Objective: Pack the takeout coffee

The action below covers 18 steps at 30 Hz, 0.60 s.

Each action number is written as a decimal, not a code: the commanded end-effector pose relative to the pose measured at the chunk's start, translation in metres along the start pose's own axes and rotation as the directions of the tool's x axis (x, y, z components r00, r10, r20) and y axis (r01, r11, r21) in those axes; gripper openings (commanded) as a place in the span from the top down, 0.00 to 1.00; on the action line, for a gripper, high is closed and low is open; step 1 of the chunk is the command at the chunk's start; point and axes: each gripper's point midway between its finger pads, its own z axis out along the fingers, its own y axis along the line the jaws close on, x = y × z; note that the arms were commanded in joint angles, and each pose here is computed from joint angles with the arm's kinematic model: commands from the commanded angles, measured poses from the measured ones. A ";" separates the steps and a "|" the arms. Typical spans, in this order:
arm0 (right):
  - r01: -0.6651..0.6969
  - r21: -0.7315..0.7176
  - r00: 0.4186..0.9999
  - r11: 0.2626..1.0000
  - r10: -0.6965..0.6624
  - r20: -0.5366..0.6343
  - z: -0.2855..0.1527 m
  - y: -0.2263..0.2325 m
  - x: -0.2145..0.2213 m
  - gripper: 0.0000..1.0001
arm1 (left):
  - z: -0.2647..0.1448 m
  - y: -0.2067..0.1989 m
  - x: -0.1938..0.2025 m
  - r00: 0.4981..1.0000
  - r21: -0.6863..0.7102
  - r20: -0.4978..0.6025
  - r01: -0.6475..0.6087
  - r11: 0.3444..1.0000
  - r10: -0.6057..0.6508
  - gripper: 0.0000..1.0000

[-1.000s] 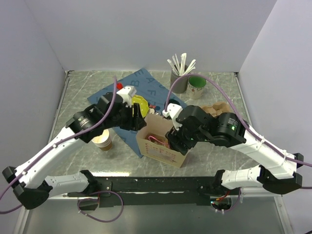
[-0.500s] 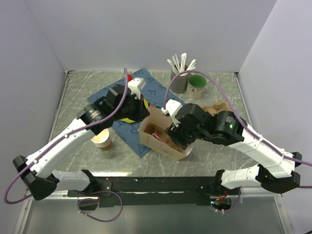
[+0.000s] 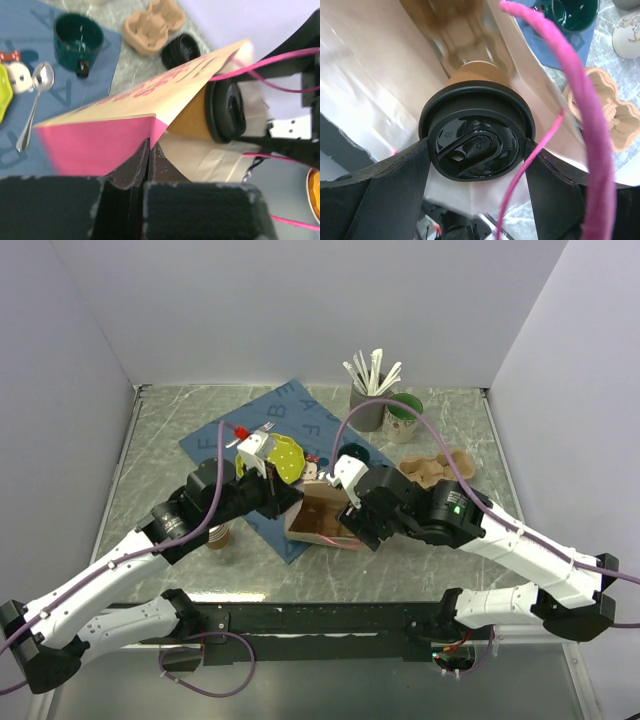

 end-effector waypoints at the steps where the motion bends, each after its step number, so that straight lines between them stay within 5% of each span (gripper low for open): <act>1: -0.005 0.002 0.989 1.000 0.004 0.147 -0.006 0.004 -0.020 0.54 | -0.005 -0.015 0.001 0.999 0.085 0.030 0.012 0.996 -0.014 0.99; 9: 0.042 0.074 0.990 0.996 -0.052 0.129 0.006 0.017 -0.015 0.55 | -0.020 0.004 0.013 0.999 -0.032 -0.037 0.013 0.999 -0.014 0.59; 18: 0.116 0.126 0.982 0.985 -0.133 0.135 0.005 0.022 -0.016 0.55 | -0.026 0.005 0.019 0.996 -0.051 -0.091 0.022 0.998 -0.027 0.53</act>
